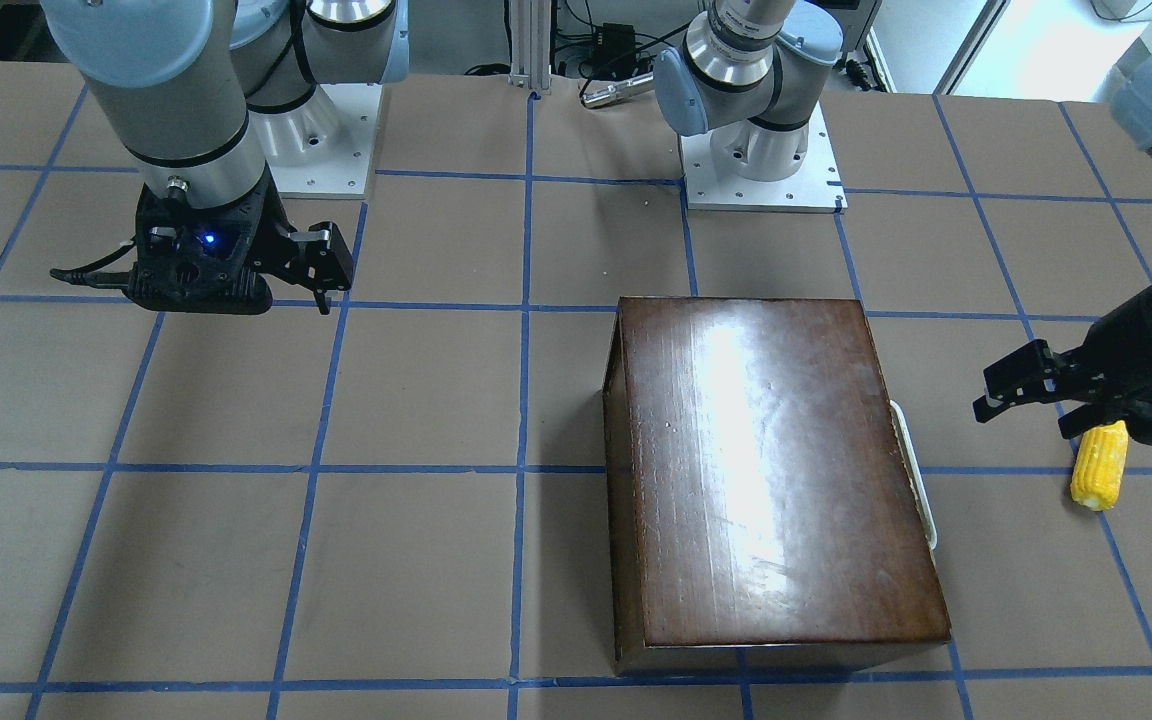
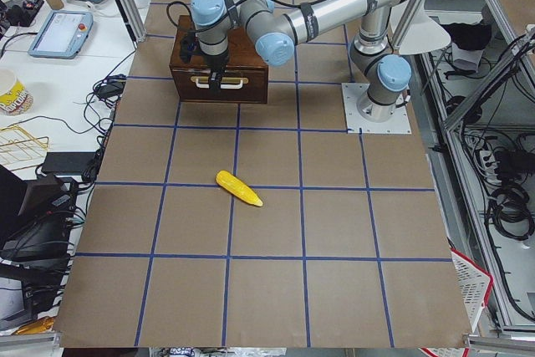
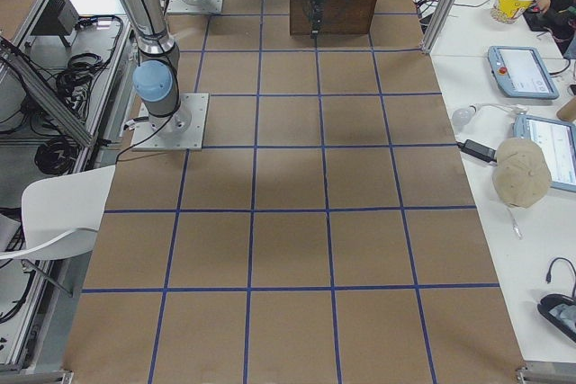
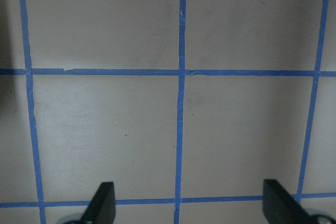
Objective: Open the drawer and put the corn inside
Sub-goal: 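Move the left gripper down beside the cabinet to the white drawer handle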
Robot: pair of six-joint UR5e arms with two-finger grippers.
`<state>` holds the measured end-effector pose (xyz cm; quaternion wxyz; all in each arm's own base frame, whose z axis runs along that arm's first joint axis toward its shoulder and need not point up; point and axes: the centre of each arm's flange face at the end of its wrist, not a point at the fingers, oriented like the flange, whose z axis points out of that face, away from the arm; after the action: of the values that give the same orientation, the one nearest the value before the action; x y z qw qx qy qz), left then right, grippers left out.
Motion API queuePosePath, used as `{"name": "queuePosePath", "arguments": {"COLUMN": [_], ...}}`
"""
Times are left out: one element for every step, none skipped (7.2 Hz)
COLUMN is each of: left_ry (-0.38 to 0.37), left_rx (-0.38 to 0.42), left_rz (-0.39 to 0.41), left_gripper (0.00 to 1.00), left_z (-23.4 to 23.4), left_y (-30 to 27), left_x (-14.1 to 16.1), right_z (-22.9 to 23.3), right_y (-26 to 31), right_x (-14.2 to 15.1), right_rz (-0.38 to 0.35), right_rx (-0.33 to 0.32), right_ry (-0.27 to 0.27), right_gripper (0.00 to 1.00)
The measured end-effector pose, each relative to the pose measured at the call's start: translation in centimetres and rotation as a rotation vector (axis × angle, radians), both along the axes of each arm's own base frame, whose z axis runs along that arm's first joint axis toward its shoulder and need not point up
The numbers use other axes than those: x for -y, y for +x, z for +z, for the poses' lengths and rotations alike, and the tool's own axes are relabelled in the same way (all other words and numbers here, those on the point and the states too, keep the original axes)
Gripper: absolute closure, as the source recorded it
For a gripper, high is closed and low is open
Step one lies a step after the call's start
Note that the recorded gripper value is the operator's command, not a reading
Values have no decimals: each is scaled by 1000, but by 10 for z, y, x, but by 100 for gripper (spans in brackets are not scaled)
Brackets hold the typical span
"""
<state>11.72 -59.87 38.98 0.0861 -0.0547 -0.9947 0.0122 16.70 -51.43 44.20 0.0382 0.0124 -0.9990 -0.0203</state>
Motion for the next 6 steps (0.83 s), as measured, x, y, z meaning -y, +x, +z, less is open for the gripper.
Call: {"name": "queuePosePath", "arguments": {"left_ry": [3,8,15,23,32,39], "left_rx": [-35,-63,-85,-100,-110,-117], "left_rz": [-8,-22,-35,-49,-55,-57], "left_gripper": [0,0,0,0,0,0], "left_z": [-12,-25,-36,-46,-54,-61], "left_y": [0,-1,0,0,1,1], "left_x": [5,10,14,17,19,21], "right_z": [0,0,0,0,0,0], "right_y": [0,0,0,0,0,0], "right_x": [0,0,0,0,0,0], "right_rz": [0,0,0,0,0,0], "right_rx": [0,0,0,0,0,0], "right_ry": [0,0,0,0,0,0], "right_gripper": [0,0,0,0,0,0]}}
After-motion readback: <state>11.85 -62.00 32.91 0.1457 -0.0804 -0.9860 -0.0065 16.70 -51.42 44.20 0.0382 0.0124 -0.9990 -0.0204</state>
